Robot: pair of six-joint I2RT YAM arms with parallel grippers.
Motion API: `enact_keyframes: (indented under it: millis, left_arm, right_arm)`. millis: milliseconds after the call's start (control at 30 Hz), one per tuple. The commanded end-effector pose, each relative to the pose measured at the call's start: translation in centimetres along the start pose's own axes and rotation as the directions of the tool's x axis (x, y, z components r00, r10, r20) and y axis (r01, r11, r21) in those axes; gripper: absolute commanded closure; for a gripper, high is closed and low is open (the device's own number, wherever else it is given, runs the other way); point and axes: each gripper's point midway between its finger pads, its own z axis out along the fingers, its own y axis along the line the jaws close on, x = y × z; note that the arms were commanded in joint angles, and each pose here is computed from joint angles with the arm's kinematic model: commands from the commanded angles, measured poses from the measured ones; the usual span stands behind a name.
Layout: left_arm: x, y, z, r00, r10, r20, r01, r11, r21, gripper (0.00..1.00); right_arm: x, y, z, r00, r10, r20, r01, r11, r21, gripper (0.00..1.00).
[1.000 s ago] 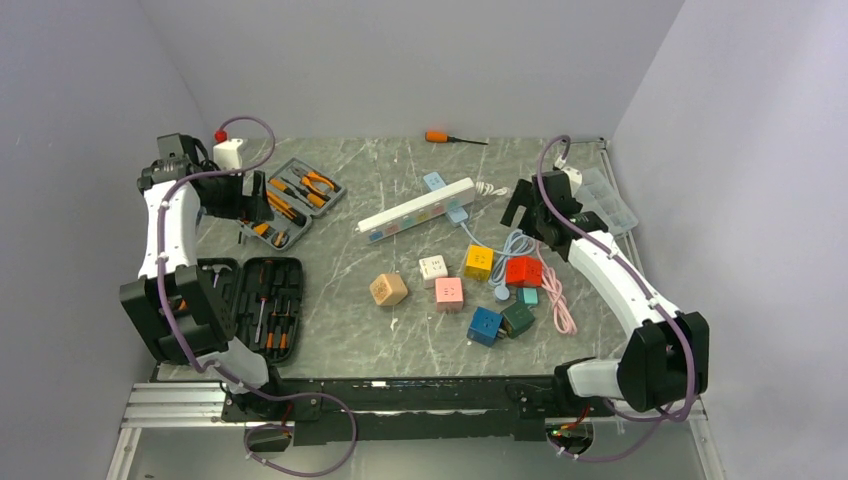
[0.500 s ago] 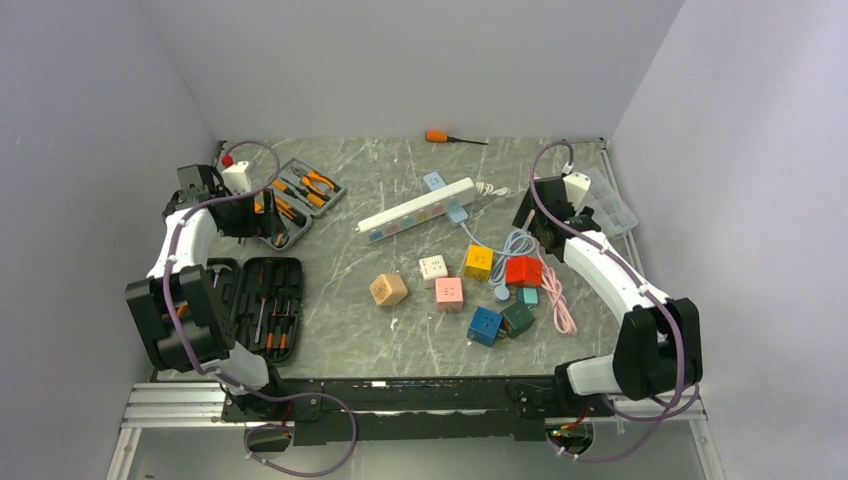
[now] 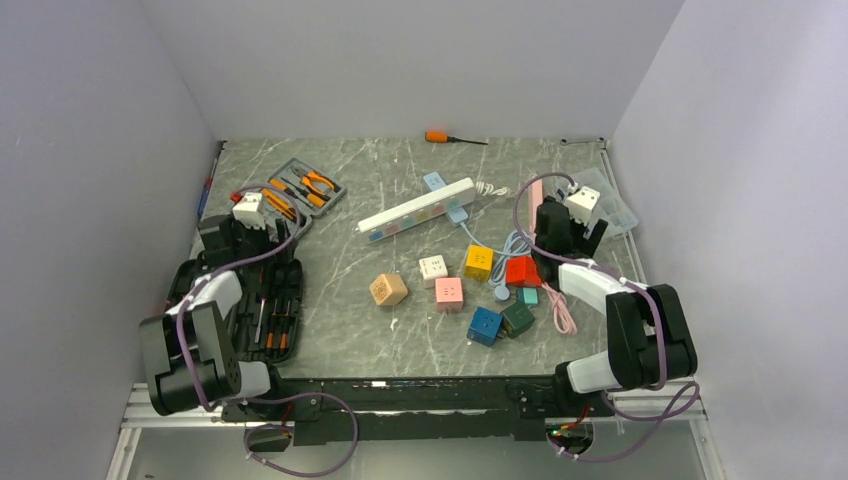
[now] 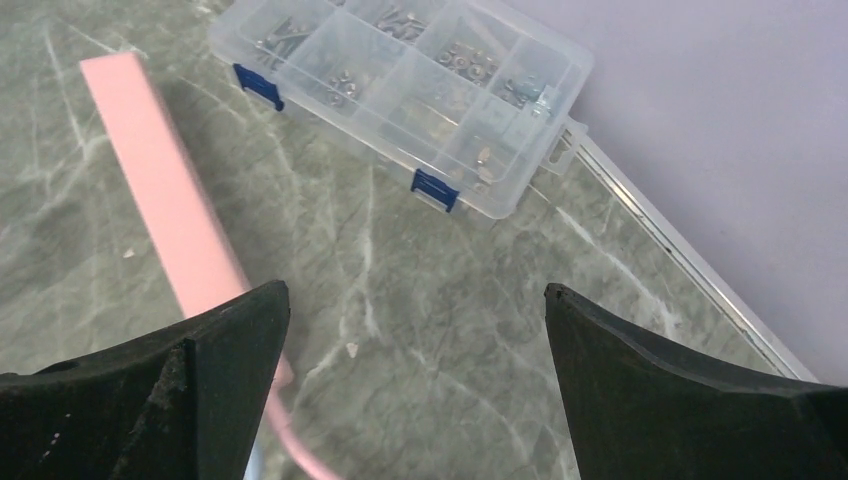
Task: Pull the plug off the socket
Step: Reset both arms
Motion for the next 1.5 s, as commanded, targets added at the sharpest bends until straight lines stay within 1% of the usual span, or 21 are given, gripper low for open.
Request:
enact_keyframes:
  millis: [0, 133, 233, 367, 533, 600, 733, 833, 900, 933, 967, 1000, 1067, 1133, 1167, 1200, 1233, 1300, 1333, 1400, 1467]
  left_arm:
    - [-6.4, -1.8, -0.8, 0.942, 0.115, 0.315, -0.139, 0.989, 0.054, 0.01]
    - [-5.9, -3.0, -0.2, 0.937, 0.108, 0.332, -0.16, 0.978, 0.134, 0.01]
    - [-5.3, -3.3, 0.0, 0.928, 0.104, 0.357, -0.165, 0.975, 0.146, 0.01]
    - [-4.9, -3.9, -0.9, 0.903, 0.143, 0.405, -0.213, 0.968, 0.133, 0.01]
    - [-4.7, -3.2, -2.2, 0.864, 0.159, 0.478, -0.195, 0.981, 0.026, 0.01]
    - [-4.2, -2.8, -2.4, 0.861, 0.162, 0.482, -0.166, 0.985, -0.035, 0.01]
    - [-3.8, -3.1, -2.5, 0.843, 0.237, 0.484, -0.173, 0.97, -0.173, 0.01]
    - [-3.2, -2.9, -1.5, 0.851, 0.269, 0.45, -0.167, 0.953, -0.254, 0.01]
    - [-3.5, -3.3, -1.1, 0.839, 0.301, 0.453, -0.194, 0.944, -0.266, 0.0]
    - [-3.0, -3.4, -0.8, 0.859, 0.29, 0.422, -0.196, 0.948, -0.252, 0.01]
    - [-2.7, -3.4, -0.7, 0.861, 0.289, 0.418, -0.197, 0.948, -0.25, 0.01]
    - [-3.2, -3.3, -1.0, 0.842, 0.298, 0.449, -0.193, 0.945, -0.266, 0.01]
    - [-2.8, -3.7, -1.1, 0.849, 0.301, 0.433, -0.21, 0.946, -0.247, 0.01]
    - [-3.2, -3.4, -1.1, 0.843, 0.298, 0.447, -0.196, 0.945, -0.262, 0.01]
    - [-3.2, -2.9, -1.0, 0.848, 0.291, 0.443, -0.177, 0.943, -0.282, 0.01]
    - [-2.9, -2.5, -0.8, 0.867, 0.269, 0.419, -0.153, 0.944, -0.291, 0.01]
    - [-2.8, -2.1, -0.6, 0.883, 0.247, 0.398, -0.129, 0.945, -0.301, 0.01]
    - [-3.2, -1.2, -0.7, 0.885, 0.225, 0.408, -0.082, 0.937, -0.339, 0.01]
    - [-3.4, -1.0, -0.9, 0.878, 0.228, 0.421, -0.073, 0.933, -0.351, 0.01]
    - [-3.1, -0.8, -0.7, 0.889, 0.211, 0.406, -0.061, 0.934, -0.352, 0.01]
    - [-3.4, -0.7, -0.9, 0.882, 0.215, 0.42, -0.057, 0.932, -0.359, 0.01]
  right_arm:
    - [-2.9, -0.7, 0.4, 0.979, 0.104, 0.177, -0.099, 0.994, -0.034, 0.0]
    - [-2.2, -0.7, 0.6, 0.979, 0.086, 0.187, -0.074, 0.995, -0.072, 0.0]
    - [-2.3, -0.2, 0.4, 0.978, 0.073, 0.193, -0.053, 0.993, -0.11, 0.0]
    - [-1.5, -0.3, 0.2, 0.978, 0.073, 0.196, -0.049, 0.991, -0.126, 0.0]
    - [0.1, -0.7, 0.3, 0.975, 0.085, 0.206, -0.061, 0.991, -0.122, 0.0]
    - [0.3, -0.8, 0.3, 0.97, 0.093, 0.226, -0.066, 0.99, -0.124, 0.0]
    - [0.5, -0.4, 0.2, 0.966, 0.079, 0.247, -0.041, 0.987, -0.156, 0.0]
    - [0.8, 0.1, 0.3, 0.97, 0.067, 0.235, -0.025, 0.984, -0.177, 0.0]
    - [0.9, 0.6, 0.4, 0.974, 0.057, 0.22, -0.014, 0.981, -0.194, 0.0]
    - [1.0, 0.8, 0.6, 0.976, 0.051, 0.213, -0.008, 0.98, -0.2, 0.0]
    - [1.1, 1.1, 0.8, 0.978, 0.046, 0.202, -0.001, 0.976, -0.217, 0.0]
    - [1.2, 1.3, 1.1, 0.981, 0.046, 0.188, -0.001, 0.972, -0.237, 0.0]
    - [1.3, 1.1, 1.4, 0.983, 0.072, 0.167, -0.025, 0.963, -0.267, 0.0]
    - [1.3, 1.0, 0.3, 0.972, 0.105, 0.21, -0.032, 0.946, -0.322, 0.0]
    - [1.3, 0.7, -0.5, 0.958, 0.125, 0.259, -0.027, 0.935, -0.353, 0.0]
    - [0.9, -0.1, -1.8, 0.928, 0.151, 0.34, -0.027, 0.939, -0.344, 0.0]
    - [1.3, 0.1, -2.2, 0.931, 0.116, 0.345, 0.008, 0.941, -0.337, 0.0]
    - [2.0, 0.9, -0.5, 0.962, 0.102, 0.253, -0.017, 0.948, -0.317, 0.0]
    - [1.8, 0.8, 0.1, 0.964, 0.116, 0.238, -0.033, 0.945, -0.326, 0.0]
    - [2.0, 0.5, 0.3, 0.968, 0.125, 0.216, -0.047, 0.942, -0.334, 0.0]
    - [1.9, 0.4, 0.2, 0.965, 0.13, 0.226, -0.048, 0.941, -0.335, 0.0]
